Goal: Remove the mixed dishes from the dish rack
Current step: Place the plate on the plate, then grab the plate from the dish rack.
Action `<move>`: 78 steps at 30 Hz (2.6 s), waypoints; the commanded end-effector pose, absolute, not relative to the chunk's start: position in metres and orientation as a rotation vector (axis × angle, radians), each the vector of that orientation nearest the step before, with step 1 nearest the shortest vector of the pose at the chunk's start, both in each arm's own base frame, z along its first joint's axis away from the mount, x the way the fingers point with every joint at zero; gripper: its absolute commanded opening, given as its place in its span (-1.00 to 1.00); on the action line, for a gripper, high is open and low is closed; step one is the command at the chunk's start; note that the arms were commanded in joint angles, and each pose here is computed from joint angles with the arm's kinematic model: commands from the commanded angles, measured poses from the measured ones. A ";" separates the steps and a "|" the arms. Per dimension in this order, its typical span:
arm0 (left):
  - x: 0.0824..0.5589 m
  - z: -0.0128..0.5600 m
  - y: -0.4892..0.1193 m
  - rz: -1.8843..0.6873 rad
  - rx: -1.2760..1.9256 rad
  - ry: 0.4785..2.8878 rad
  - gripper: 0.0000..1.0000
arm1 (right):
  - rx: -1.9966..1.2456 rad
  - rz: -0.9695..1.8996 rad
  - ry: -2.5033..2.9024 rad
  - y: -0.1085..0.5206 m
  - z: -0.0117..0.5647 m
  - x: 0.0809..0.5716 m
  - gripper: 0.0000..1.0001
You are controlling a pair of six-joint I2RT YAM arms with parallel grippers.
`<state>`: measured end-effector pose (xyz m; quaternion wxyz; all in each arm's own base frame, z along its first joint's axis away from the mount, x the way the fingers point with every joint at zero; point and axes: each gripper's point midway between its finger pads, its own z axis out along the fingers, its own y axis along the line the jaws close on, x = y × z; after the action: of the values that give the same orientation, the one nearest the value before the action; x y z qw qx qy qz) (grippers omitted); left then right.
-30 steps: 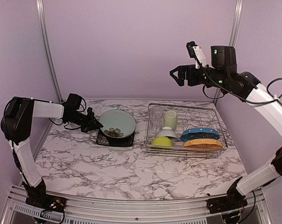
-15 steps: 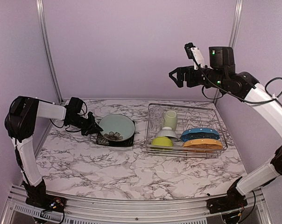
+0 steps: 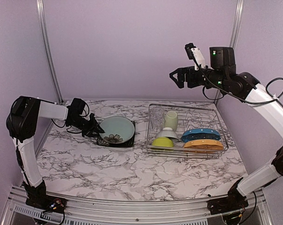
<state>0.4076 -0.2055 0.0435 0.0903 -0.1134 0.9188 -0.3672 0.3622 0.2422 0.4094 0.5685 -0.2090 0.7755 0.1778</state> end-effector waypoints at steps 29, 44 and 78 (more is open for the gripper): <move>0.416 0.093 -0.187 -0.421 -0.028 2.786 0.98 | -0.493 0.169 1.917 0.194 0.396 0.347 0.97; 0.429 0.150 -0.189 -0.426 0.088 2.635 0.98 | -0.737 0.163 2.026 0.186 0.373 0.302 0.85; 0.415 0.178 -0.208 -0.596 0.082 2.526 0.98 | -1.270 -0.489 2.237 0.129 0.242 0.262 0.45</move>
<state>0.4158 -0.2016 0.1641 0.2523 0.0304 0.9463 -0.1997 0.2558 0.1314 0.2369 0.2407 -0.4550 0.8434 -0.1539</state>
